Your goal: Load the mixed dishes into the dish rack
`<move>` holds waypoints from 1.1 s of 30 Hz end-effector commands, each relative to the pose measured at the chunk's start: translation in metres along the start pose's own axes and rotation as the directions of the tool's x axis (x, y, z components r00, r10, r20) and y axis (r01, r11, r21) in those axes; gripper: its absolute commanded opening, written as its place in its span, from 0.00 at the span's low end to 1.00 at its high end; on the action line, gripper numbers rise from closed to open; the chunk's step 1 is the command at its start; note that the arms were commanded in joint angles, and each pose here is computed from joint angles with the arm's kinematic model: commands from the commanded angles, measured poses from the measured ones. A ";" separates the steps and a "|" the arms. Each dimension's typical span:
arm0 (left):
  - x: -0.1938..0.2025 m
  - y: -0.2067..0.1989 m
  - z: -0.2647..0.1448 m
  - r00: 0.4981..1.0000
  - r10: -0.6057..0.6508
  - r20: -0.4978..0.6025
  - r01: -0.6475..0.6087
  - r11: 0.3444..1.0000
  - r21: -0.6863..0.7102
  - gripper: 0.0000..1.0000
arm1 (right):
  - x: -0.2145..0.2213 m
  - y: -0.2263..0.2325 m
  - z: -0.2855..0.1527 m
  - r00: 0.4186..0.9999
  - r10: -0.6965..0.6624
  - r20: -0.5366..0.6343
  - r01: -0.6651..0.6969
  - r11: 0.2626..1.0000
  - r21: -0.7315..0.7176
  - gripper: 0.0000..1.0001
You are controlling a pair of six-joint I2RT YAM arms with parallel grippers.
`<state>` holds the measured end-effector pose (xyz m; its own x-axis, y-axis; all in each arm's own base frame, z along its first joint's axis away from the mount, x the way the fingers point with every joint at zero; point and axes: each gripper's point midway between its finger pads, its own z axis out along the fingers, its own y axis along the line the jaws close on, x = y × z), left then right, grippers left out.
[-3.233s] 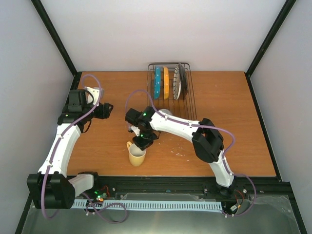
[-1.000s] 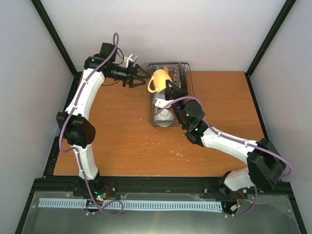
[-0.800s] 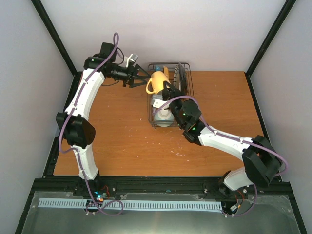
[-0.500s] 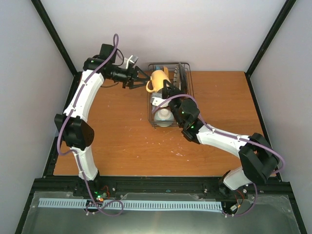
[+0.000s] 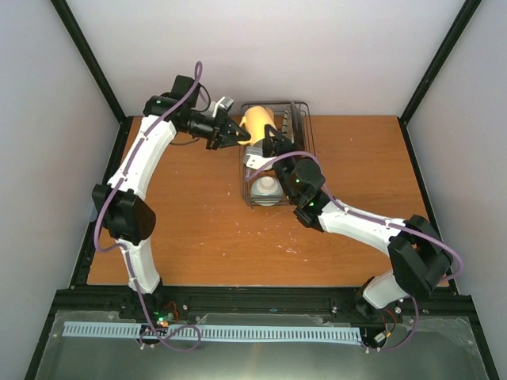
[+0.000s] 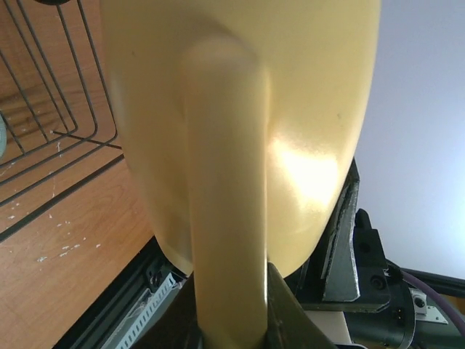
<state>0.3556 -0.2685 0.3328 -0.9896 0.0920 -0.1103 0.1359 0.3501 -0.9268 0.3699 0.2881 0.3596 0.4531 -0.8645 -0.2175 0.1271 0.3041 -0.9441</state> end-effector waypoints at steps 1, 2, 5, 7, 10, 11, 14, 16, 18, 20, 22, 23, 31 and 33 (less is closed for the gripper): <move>-0.001 -0.017 0.000 0.993 0.115 0.019 -0.115 0.993 -0.015 0.01 | -0.014 -0.052 0.000 0.996 0.071 0.054 -0.078 0.986 0.149 0.03; -0.003 -0.020 -0.001 0.991 0.127 0.030 -0.126 0.992 -0.023 0.01 | -0.012 -0.052 0.000 0.996 0.075 0.044 -0.081 0.985 0.152 0.03; -0.013 -0.025 -0.006 0.985 0.157 0.070 -0.152 0.986 -0.074 0.01 | -0.003 -0.061 -0.001 0.995 0.102 0.000 -0.100 0.974 0.206 0.25; -0.022 -0.029 -0.012 0.976 0.189 0.106 -0.177 0.978 -0.113 0.01 | 0.008 -0.068 -0.005 0.990 0.129 -0.052 -0.113 0.962 0.249 0.51; -0.037 -0.035 -0.020 0.953 0.246 0.176 -0.215 0.960 -0.178 0.01 | 0.033 -0.078 -0.019 0.969 0.191 -0.155 -0.132 0.935 0.328 0.60; -0.041 -0.037 -0.023 0.942 0.271 0.199 -0.233 0.953 -0.194 0.01 | 0.042 -0.081 -0.026 0.958 0.217 -0.187 -0.139 0.923 0.358 0.61; -0.048 -0.040 -0.023 0.882 0.396 0.254 -0.323 0.902 -0.286 0.01 | 0.070 -0.099 -0.055 0.898 0.356 -0.258 -0.210 0.863 0.460 0.62; -0.052 -0.037 -0.018 0.829 0.490 0.270 -0.379 0.847 -0.373 0.01 | 0.090 -0.116 -0.078 0.835 0.477 -0.274 -0.272 0.791 0.547 0.61; -0.053 -0.027 -0.008 0.778 0.567 0.270 -0.411 0.785 -0.463 0.01 | 0.109 -0.131 -0.101 0.752 0.602 -0.269 -0.334 0.700 0.632 0.59; -0.054 -0.020 0.011 0.656 0.696 0.292 -0.472 0.680 -0.561 0.01 | 0.125 -0.145 -0.122 0.672 0.707 -0.219 -0.411 0.602 0.685 0.55; -0.051 -0.019 0.021 0.582 0.760 0.291 -0.489 0.613 -0.621 0.01 | 0.133 -0.151 -0.127 0.631 0.752 -0.191 -0.454 0.557 0.695 0.54; -0.049 -0.020 0.026 0.549 0.786 0.285 -0.502 0.583 -0.639 0.01 | 0.137 -0.153 -0.129 0.608 0.774 -0.178 -0.473 0.533 0.702 0.53; -0.038 -0.009 0.074 0.372 0.917 0.145 -0.578 0.351 -0.737 0.00 | 0.167 -0.151 -0.134 0.494 0.857 -0.147 -0.550 0.439 0.711 0.50; -0.040 -0.013 0.076 0.323 0.932 0.162 -0.564 0.327 -0.758 0.01 | 0.170 -0.152 -0.136 0.493 0.857 -0.147 -0.549 0.438 0.711 0.50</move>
<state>0.3689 -0.3399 0.2500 -0.5086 0.2911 -0.8103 0.6535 0.7433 -0.1431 0.3031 0.0456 0.4429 0.2145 -0.2973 -0.9304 0.4630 0.8697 -0.1711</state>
